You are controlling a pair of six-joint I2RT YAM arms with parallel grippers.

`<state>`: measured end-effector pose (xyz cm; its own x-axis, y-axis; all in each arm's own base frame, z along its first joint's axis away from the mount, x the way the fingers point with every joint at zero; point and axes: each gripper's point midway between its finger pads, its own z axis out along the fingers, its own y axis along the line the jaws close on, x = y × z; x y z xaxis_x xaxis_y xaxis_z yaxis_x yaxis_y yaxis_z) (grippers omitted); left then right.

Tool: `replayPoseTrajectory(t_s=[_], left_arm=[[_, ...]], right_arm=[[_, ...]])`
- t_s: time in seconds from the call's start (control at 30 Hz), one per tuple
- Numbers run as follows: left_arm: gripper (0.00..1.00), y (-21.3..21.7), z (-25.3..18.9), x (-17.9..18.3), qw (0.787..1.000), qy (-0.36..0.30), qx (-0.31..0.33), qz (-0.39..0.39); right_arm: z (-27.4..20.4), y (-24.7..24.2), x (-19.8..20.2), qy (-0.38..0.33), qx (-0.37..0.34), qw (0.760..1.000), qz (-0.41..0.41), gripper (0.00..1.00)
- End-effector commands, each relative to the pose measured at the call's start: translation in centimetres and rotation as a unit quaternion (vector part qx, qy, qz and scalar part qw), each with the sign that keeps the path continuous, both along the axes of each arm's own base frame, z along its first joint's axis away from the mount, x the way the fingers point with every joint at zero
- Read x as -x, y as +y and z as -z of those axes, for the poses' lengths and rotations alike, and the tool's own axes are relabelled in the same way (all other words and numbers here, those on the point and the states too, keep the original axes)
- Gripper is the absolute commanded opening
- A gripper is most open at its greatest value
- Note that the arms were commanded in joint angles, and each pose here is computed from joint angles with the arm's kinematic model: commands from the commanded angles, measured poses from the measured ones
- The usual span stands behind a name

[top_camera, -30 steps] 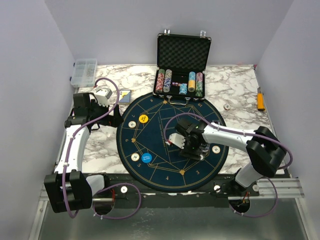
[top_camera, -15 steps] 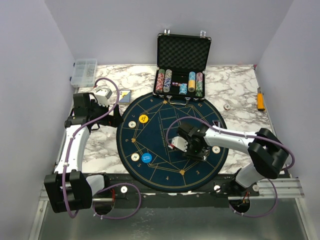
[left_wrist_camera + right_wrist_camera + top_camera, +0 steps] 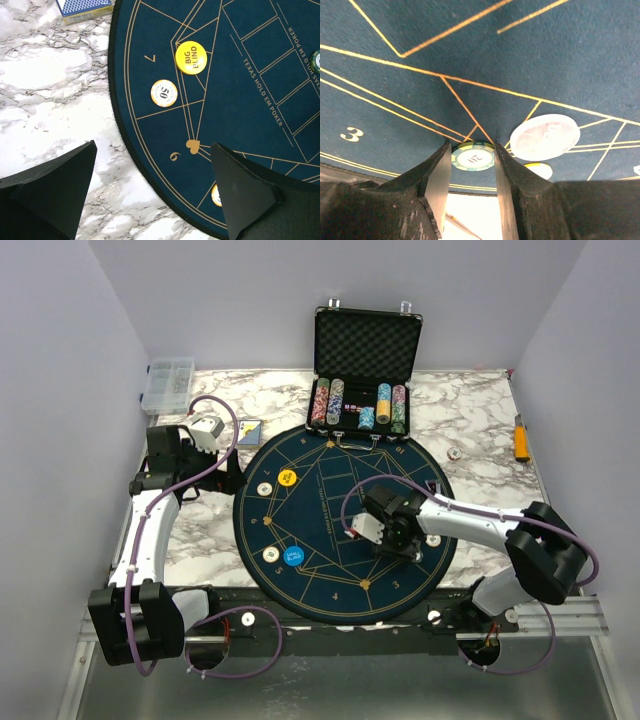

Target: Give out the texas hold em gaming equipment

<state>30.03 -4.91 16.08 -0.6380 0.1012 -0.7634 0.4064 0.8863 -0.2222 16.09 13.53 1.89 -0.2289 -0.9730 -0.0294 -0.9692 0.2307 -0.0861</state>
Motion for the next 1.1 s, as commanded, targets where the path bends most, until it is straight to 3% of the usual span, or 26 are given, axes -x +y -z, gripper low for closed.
replayPoseTrajectory(t_s=[0.0,0.23,0.4,0.53,0.63,0.73,0.9,1.07], left_arm=[[0.98,0.0,-0.7,-0.2,1.0,-0.01,-0.007,0.003],[0.98,0.0,-0.8,-0.1,1.0,-0.011,-0.006,0.004],[0.98,-0.2,-0.7,-0.1,1.0,-0.011,-0.004,0.008],[0.98,-0.1,-0.7,-0.1,1.0,-0.011,-0.005,0.007],[0.98,-0.1,-0.6,-0.1,1.0,-0.01,-0.005,0.007],[0.98,-0.1,-0.8,0.0,1.0,-0.012,-0.005,0.007],[0.98,-0.2,-1.0,-0.1,1.0,-0.016,-0.005,0.008],[0.98,-0.2,-1.0,-0.1,1.0,-0.017,-0.005,0.008]], right_arm=[[-0.5,-4.0,0.1,-0.007,0.072,0.997,-0.002,0.4],[-1.3,-5.1,-0.5,-0.022,0.087,0.996,0.0,0.39],[-3.7,-0.2,-0.9,0.006,-0.015,1.0,0.0,0.4],[-6.4,5.5,-3.3,-0.013,-0.123,0.992,0.02,0.52],[-7.0,7.8,-6.6,-0.063,-0.154,0.985,0.055,0.67],[-6.4,8.6,-9.7,-0.056,-0.164,0.978,0.118,0.77],[-5.1,7.8,-14.1,-0.041,-0.181,0.962,0.199,0.81],[-3.3,8.0,-14.3,-0.01,-0.179,0.962,0.205,0.85]])
